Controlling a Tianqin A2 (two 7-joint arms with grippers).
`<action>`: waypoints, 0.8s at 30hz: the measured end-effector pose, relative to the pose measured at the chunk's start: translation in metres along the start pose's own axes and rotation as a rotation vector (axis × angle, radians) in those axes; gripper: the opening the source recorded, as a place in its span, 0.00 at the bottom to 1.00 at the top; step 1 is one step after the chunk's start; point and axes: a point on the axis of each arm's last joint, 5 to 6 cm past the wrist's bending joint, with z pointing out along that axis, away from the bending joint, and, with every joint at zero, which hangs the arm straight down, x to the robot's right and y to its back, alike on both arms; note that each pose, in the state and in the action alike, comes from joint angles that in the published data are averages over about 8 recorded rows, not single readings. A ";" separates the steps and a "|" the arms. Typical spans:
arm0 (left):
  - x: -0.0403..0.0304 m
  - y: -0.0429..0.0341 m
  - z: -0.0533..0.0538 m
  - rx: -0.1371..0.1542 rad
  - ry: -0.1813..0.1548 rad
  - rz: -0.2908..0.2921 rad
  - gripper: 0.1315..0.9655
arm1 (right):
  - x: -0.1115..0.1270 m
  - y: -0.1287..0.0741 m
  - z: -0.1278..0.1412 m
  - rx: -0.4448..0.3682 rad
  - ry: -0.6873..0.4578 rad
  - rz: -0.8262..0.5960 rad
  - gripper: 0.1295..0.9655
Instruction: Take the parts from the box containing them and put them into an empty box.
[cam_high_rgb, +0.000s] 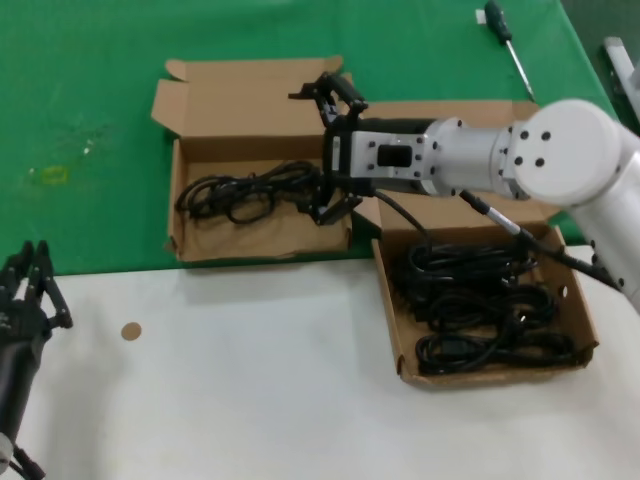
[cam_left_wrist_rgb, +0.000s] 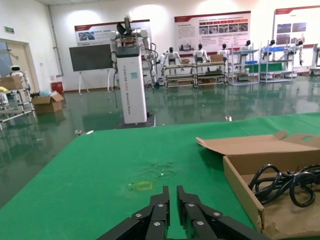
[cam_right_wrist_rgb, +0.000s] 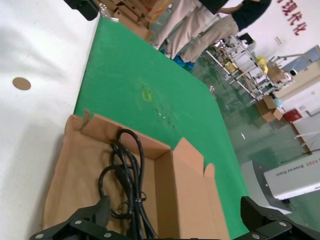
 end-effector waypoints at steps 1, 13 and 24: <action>0.0000 0.0000 0.000 0.000 0.000 0.000 0.05 | -0.002 0.000 0.000 0.002 0.004 0.007 0.89; 0.0000 0.0000 0.000 0.000 0.000 0.000 0.15 | -0.035 0.005 -0.006 0.043 0.102 0.167 0.98; 0.0000 0.0000 0.000 0.000 0.000 0.000 0.40 | -0.069 0.011 -0.017 0.064 0.209 0.344 1.00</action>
